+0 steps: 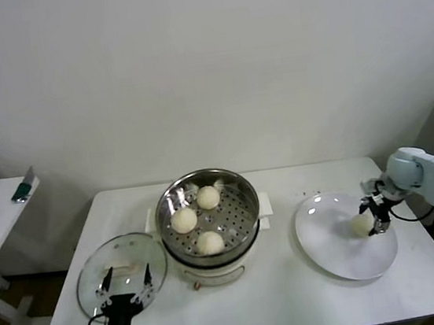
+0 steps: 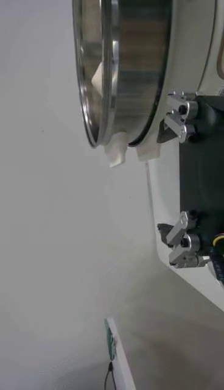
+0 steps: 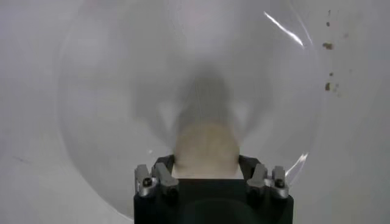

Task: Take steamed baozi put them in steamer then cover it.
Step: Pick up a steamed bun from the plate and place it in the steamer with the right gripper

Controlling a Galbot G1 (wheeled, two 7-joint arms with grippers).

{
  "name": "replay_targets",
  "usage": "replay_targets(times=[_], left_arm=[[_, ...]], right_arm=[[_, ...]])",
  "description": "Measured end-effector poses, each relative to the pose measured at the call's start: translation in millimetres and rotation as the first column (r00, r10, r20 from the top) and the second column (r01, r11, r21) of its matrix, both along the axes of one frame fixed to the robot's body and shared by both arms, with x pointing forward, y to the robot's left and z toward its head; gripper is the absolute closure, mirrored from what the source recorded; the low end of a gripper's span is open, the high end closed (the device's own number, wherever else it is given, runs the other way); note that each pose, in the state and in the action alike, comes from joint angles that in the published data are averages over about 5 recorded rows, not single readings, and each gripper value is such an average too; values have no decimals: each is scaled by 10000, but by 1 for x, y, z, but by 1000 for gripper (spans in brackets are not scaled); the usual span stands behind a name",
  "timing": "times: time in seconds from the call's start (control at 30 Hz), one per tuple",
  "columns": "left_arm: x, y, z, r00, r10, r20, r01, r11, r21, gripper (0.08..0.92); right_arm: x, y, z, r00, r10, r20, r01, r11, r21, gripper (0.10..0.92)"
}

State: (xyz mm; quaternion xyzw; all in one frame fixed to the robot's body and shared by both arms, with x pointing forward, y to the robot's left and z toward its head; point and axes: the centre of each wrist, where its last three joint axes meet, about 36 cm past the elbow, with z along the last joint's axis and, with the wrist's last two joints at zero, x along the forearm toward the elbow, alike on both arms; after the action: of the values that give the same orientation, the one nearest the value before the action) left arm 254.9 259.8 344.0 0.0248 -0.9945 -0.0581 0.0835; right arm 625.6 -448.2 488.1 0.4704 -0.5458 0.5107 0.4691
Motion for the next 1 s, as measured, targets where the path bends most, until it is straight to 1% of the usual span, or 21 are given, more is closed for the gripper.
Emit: replay_targets(times=[0.17,0.33,0.53,0.63,0.83,1.0], left_arm=[[0,1,0,10000,-4,-3,4,10000,20,177],[0,-1,0,10000,-65,-23,65,10000,-19,177],[0,-5,1,9999,-172,-9,172,9998,-47,177],[0,-5,2,9998,-202,9,203,9998,-42,177],[0,-4,4,9997,-232,56,232,9997,-18,177],[0,-3,6,9997,-214,104,214,9998,-23,177]], right_arm=[[11,18,48,9984,479,287,-483,9987,149,318],[22,48,112,9930,933,726,-963,9946,390,318],[26,103,192,9800,1430,1386,-1559,9840,865,318],[23,138,221,9734,1654,1589,-1843,9764,1128,318],[11,214,252,9652,2000,1683,-2263,9616,1554,318],[3,269,254,9627,2184,1600,-2438,9563,1615,318]])
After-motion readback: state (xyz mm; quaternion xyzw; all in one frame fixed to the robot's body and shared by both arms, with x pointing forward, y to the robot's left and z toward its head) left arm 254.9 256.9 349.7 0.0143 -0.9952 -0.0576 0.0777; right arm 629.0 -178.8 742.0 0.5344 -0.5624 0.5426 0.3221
